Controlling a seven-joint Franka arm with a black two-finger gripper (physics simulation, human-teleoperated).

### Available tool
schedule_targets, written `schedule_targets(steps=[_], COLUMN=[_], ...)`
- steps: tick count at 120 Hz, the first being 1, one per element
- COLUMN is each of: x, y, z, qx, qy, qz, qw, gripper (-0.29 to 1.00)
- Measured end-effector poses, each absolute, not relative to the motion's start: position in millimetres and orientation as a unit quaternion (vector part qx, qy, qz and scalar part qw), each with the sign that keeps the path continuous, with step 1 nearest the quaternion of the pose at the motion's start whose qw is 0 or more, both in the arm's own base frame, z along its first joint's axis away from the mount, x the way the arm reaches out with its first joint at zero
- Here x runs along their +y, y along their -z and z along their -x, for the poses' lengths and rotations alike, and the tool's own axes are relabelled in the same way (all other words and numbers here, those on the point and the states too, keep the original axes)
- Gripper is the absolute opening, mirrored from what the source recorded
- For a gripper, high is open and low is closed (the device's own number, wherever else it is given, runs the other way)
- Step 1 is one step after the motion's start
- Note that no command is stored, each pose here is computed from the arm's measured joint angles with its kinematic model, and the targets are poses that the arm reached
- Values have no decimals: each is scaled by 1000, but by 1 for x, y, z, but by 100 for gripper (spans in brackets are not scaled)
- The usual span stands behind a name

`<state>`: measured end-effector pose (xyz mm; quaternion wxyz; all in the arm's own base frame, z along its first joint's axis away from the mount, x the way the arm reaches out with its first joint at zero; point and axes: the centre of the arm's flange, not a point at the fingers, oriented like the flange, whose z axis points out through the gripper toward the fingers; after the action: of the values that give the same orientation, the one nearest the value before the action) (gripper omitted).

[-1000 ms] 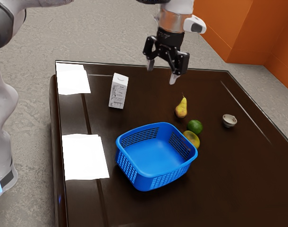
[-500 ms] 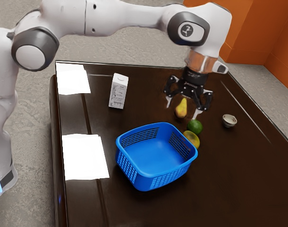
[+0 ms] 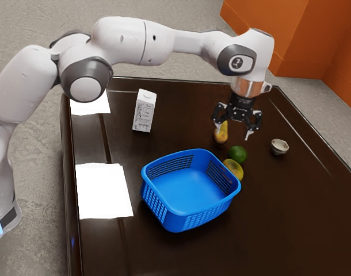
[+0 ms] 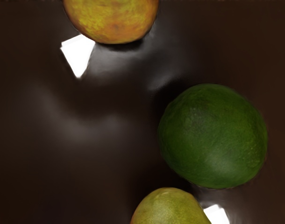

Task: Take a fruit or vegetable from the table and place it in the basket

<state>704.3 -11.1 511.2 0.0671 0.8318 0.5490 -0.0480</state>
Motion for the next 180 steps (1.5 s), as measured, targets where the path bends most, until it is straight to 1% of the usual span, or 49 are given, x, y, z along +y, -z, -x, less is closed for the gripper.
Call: schedule_targets(steps=[27,47,63,129,132,137,147,156,161,169,180], x=[-3,-11,-11,-11,-12,-14,-16,-19,-25,-45,-72], y=[-491,-465,-455,-412,-411,-412,-418,-424,-436,-492,-589], z=[-722,-735,-740,-753,-753,-753,-753,-752,-749,-713,-615], qx=[564,567,572,584,584,584,585,586,584,577,558], qy=[24,23,20,26,25,24,20,16,11,-4,-31], qz=[-821,-819,-815,-806,-806,-806,-805,-804,-805,-810,-821], qw=[79,87,94,94,95,95,97,99,102,105,117], gripper=[70,70,70,70,68,59,43,37,35,31,36])
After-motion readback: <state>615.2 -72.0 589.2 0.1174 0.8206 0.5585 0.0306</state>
